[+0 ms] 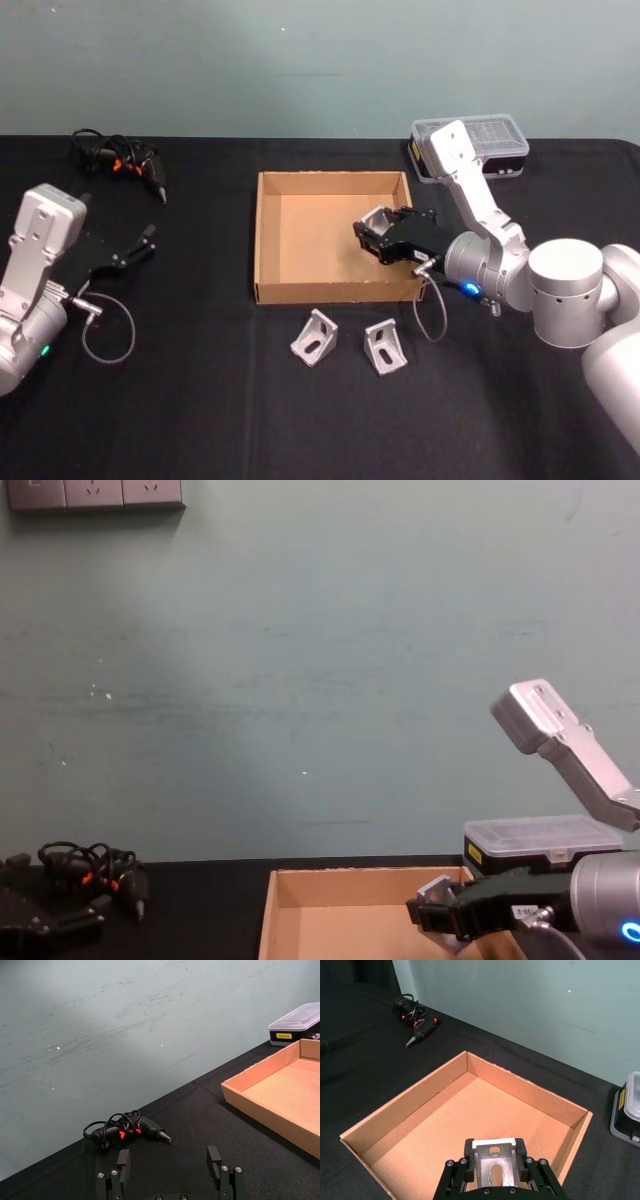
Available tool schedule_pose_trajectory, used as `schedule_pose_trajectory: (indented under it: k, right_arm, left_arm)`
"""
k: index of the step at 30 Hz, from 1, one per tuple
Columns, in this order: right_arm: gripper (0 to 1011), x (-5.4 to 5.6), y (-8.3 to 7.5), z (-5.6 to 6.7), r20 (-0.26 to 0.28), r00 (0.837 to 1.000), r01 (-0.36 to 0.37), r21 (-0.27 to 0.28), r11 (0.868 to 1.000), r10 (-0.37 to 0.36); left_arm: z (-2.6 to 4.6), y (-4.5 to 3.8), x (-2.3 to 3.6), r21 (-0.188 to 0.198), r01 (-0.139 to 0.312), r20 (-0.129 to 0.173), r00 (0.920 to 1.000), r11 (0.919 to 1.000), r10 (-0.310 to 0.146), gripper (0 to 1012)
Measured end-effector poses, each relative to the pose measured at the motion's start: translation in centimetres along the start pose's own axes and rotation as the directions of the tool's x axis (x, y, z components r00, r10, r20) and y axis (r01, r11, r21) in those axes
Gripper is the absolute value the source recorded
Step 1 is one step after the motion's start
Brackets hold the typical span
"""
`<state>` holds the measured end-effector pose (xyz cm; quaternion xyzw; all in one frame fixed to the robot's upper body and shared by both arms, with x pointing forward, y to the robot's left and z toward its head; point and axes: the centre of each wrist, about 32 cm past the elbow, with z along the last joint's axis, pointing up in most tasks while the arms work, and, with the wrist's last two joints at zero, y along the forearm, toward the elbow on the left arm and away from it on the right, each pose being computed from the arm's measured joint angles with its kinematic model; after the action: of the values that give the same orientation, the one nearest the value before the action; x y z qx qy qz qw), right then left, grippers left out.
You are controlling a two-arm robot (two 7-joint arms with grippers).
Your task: Use one hand to pick up the angle iron from the table and place it into the box.
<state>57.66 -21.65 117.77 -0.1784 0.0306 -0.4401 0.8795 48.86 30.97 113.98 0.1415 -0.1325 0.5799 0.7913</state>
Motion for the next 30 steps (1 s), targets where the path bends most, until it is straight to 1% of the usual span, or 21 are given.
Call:
schedule_pose_trajectory:
  k: [9, 19, 20, 21, 23, 24, 25, 26, 28, 29, 30]
  right_arm:
    - [469, -0.07, 0.36, 0.08, 0.008, 1.0, -0.007, -0.022, 1.0, 0.007]
    - [470, -0.03, 0.36, 0.05, 0.01, 1.0, -0.008, -0.038, 0.999, 0.008]
    - [481, -0.02, 0.35, 0.06, 0.01, 1.0, -0.008, -0.039, 0.999, 0.008]
    - [524, 0.0, 0.34, 0.06, 0.01, 1.0, -0.008, -0.039, 0.999, 0.008]
    - [563, 0.02, 0.33, 0.05, 0.01, 1.0, -0.008, -0.041, 0.999, 0.008]
    - [618, 0.02, 0.32, 0.06, 0.011, 1.0, -0.008, -0.043, 0.999, 0.008]
    - [618, 0.02, 0.31, 0.07, 0.011, 1.0, -0.007, -0.044, 0.999, 0.008]
    - [659, 0.02, 0.31, 0.07, 0.012, 1.0, -0.007, -0.044, 0.999, 0.007]
    - [698, 0.02, 0.26, 0.1, 0.013, 1.0, -0.006, -0.044, 0.999, 0.007]
    - [755, 0.02, 0.23, 0.11, 0.013, 1.0, -0.006, -0.043, 0.999, 0.006]
    - [774, 0.04, 0.18, 0.12, 0.013, 1.0, -0.005, -0.042, 0.999, 0.005]
  left_arm:
    - [0.0, 0.0, 0.0, 0.0, 0.0, 0.0, 1.0, 1.0, 0.0, 1000]
    - [0.0, 0.0, 0.0, 0.0, 0.0, 0.0, 1.0, 1.0, 0.0, 1000]
    - [0.0, 0.0, 0.0, 0.0, 0.0, 0.0, 1.0, 1.0, 0.0, 1000]
    - [0.0, 0.0, 0.0, 0.0, 0.0, 0.0, 1.0, 1.0, 0.0, 1000]
    - [0.0, 0.0, 0.0, 0.0, 0.0, 0.0, 1.0, 1.0, 0.0, 1000]
    - [0.0, 0.0, 0.0, 0.0, 0.0, 0.0, 1.0, 1.0, 0.0, 1000]
    - [0.0, 0.0, 0.0, 0.0, 0.0, 0.0, 1.0, 1.0, 0.0, 1000]
    - [0.0, 0.0, 0.0, 0.0, 0.0, 0.0, 1.0, 1.0, 0.0, 1000]
    - [0.0, 0.0, 0.0, 0.0, 0.0, 0.0, 1.0, 1.0, 0.0, 1000]
    - [0.0, 0.0, 0.0, 0.0, 0.0, 0.0, 1.0, 1.0, 0.0, 1000]
    - [0.0, 0.0, 0.0, 0.0, 0.0, 0.0, 1.0, 1.0, 0.0, 1000]
